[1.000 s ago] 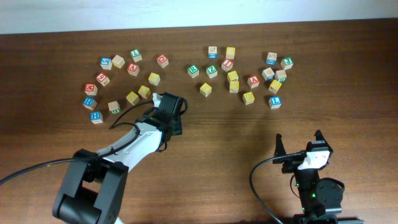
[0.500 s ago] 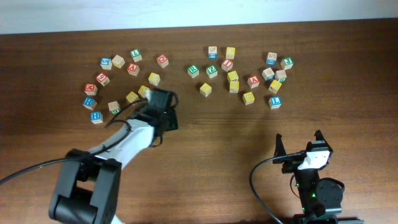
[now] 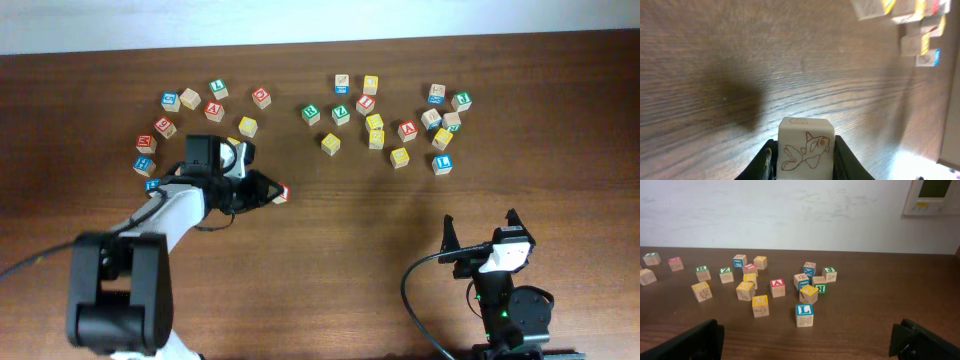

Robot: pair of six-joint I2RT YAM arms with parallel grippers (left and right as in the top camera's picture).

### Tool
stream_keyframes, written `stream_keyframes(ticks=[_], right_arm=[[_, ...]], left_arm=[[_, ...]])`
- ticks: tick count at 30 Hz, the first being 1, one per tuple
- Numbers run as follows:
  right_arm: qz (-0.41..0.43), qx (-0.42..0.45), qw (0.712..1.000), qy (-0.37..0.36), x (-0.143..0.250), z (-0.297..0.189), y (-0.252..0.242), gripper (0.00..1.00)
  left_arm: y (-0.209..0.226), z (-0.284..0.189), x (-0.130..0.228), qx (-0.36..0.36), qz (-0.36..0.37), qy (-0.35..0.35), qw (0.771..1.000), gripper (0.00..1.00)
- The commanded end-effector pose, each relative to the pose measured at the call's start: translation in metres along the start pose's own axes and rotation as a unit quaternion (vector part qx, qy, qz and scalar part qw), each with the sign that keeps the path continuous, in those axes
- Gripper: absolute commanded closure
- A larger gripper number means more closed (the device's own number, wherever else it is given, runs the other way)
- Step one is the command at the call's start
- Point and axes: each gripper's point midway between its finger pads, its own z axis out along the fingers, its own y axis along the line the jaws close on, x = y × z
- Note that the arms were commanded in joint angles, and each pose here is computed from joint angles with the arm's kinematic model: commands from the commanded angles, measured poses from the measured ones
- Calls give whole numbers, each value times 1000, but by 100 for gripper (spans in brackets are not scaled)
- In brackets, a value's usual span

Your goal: Spell out ICRA

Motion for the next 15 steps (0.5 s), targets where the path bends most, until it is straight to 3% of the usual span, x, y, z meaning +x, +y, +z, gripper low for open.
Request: stream_keyframes(ticks=[1, 5, 6, 10, 15], right_arm=[[2, 6, 1000, 2, 2, 0, -3, 2], [2, 6, 1000, 2, 2, 0, -3, 2], [2, 6, 1000, 2, 2, 0, -3, 2], [2, 6, 1000, 2, 2, 0, -3, 2], [2, 6, 1000, 2, 2, 0, -3, 2]], left_arm=[[18, 26, 23, 15, -19, 48, 999, 77], [28, 32, 24, 1, -22, 49, 999, 73], [30, 32, 22, -4, -19, 45, 999, 58], [27, 32, 16, -2, -14, 38, 999, 53], [19, 28, -1, 2, -5, 26, 1000, 55]])
